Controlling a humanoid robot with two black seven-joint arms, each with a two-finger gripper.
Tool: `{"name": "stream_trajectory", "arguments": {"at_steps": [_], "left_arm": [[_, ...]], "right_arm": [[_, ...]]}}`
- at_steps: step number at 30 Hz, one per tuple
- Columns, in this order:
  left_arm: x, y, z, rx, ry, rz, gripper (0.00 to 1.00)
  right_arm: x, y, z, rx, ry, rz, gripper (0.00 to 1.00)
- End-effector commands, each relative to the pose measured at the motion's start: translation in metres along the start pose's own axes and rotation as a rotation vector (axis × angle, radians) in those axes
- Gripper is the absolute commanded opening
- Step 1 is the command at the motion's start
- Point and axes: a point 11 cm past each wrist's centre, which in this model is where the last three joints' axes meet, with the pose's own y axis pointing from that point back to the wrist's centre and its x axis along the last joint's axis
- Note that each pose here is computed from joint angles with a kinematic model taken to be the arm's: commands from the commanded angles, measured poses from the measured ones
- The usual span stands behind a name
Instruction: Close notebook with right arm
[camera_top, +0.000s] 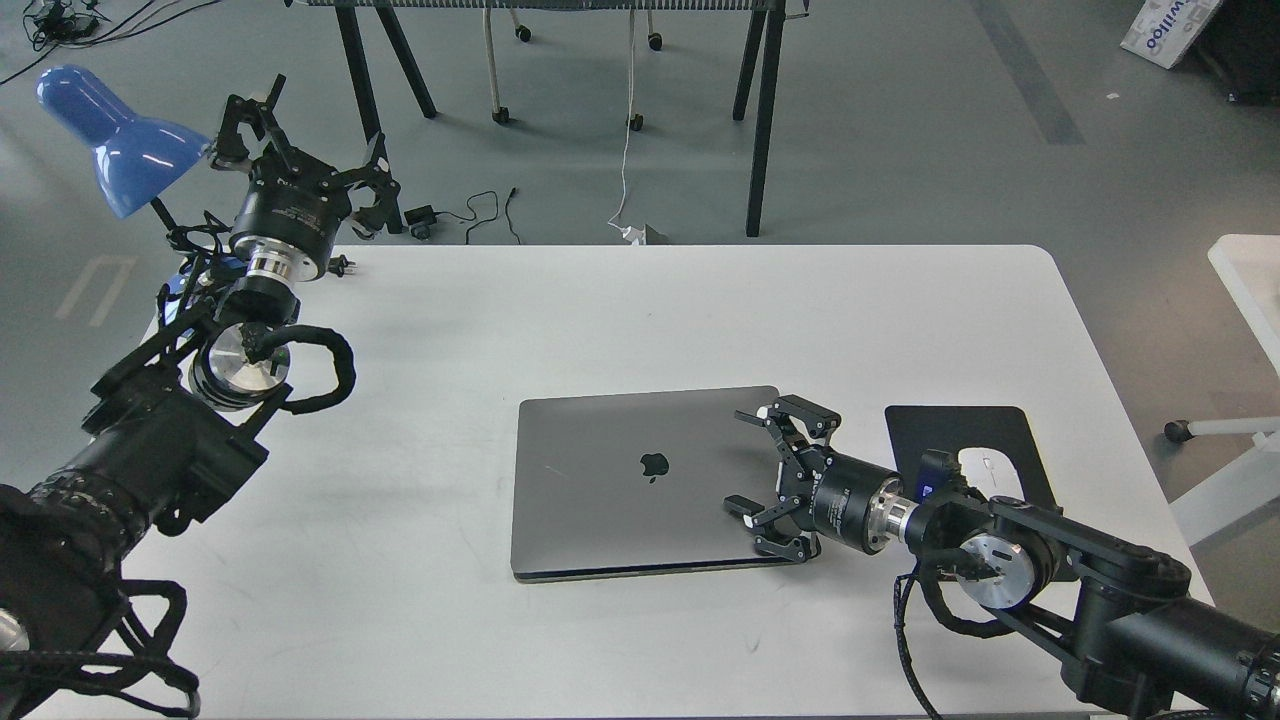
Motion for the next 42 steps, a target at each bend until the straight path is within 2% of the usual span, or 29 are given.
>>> {"name": "stream_trajectory", "arguments": {"at_steps": [1,11,16,23,27,31,37,42], "left_arm": [[0.000,0.000,0.000,0.000,0.000,-0.001,1.00],[0.000,0.000,0.000,0.000,0.000,0.001,1.00],[0.000,0.000,0.000,0.001,0.000,0.001,1.00],[0.000,0.000,0.000,0.001,0.000,0.001,1.00],[0.000,0.000,-0.001,0.002,0.001,0.000,1.00],[0.000,0.000,-0.001,0.002,0.001,0.000,1.00],[0.000,0.000,0.000,0.000,0.003,0.000,1.00],[0.000,0.000,0.000,0.000,0.001,0.000,1.00]], "right_arm": [[0.004,-0.003,0.003,-0.003,-0.004,0.014,1.00],[-0.007,-0.005,-0.017,0.052,-0.010,-0.029,1.00],[-0.020,0.003,-0.078,0.246,-0.039,-0.120,1.00],[0.001,0.040,-0.176,0.551,-0.093,-0.077,1.00],[0.018,0.068,-0.218,0.724,-0.146,-0.047,1.00],[0.031,0.072,-0.236,0.822,-0.237,-0.026,1.00],[0.059,0.063,-0.243,0.890,-0.428,0.016,1.00],[0.071,0.065,-0.245,0.915,-0.460,0.045,1.00]]}}
